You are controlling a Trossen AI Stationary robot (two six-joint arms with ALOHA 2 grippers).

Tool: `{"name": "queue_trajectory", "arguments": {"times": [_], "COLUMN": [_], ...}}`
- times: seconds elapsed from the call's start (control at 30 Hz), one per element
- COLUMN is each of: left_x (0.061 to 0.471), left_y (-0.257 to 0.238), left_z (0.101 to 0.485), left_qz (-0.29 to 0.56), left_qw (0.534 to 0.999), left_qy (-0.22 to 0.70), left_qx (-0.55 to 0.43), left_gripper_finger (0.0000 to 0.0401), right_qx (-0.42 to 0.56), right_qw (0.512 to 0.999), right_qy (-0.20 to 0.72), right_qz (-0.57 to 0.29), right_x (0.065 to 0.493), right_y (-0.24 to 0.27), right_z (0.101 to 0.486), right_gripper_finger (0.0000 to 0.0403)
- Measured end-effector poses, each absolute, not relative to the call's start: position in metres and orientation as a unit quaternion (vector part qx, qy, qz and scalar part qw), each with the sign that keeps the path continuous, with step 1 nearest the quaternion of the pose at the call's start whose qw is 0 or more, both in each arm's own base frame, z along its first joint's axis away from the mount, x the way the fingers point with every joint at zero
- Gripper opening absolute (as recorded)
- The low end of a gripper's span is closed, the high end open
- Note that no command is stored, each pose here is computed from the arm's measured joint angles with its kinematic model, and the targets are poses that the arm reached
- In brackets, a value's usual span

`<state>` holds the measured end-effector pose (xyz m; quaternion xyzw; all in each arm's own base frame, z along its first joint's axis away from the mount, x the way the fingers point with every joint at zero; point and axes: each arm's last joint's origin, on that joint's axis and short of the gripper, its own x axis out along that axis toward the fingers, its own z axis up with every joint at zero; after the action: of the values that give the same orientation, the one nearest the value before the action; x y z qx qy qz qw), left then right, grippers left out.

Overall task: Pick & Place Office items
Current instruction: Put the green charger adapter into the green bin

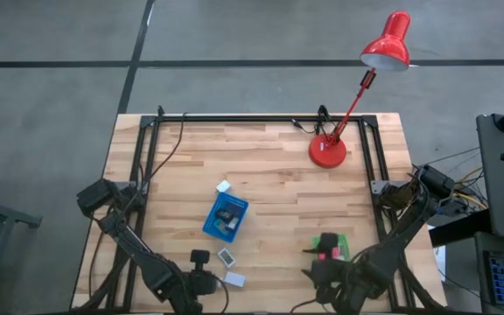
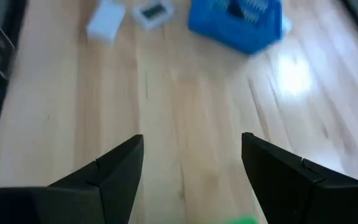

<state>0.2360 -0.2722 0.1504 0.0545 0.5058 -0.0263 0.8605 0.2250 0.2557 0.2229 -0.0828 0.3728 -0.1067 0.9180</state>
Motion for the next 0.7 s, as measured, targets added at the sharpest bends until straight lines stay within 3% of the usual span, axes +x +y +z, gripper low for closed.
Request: {"name": "queue_trajectory", "arguments": {"times": [0.5, 0.7], "left_x": [0.2343, 0.2370], "left_y": [-0.2743, -0.2777], "left_z": [0.1507, 0.1588], "left_qz": [-0.054, -0.075], "left_qw": [0.852, 0.856], "left_qy": [0.517, 0.505], "left_qx": [0.062, 0.078], "left_gripper_finger": [0.0002, 0.0054], "right_qx": [-0.089, -0.084], "right_qw": [0.921, 0.919], "right_qy": [0.368, 0.376], "right_qz": [-0.089, -0.083], "right_x": [0.2266, 0.2264], "right_y": [0.2581, 0.2585], "right_z": [0.2214, 0.2210], "right_gripper_finger": [0.0262, 0.0262]}}
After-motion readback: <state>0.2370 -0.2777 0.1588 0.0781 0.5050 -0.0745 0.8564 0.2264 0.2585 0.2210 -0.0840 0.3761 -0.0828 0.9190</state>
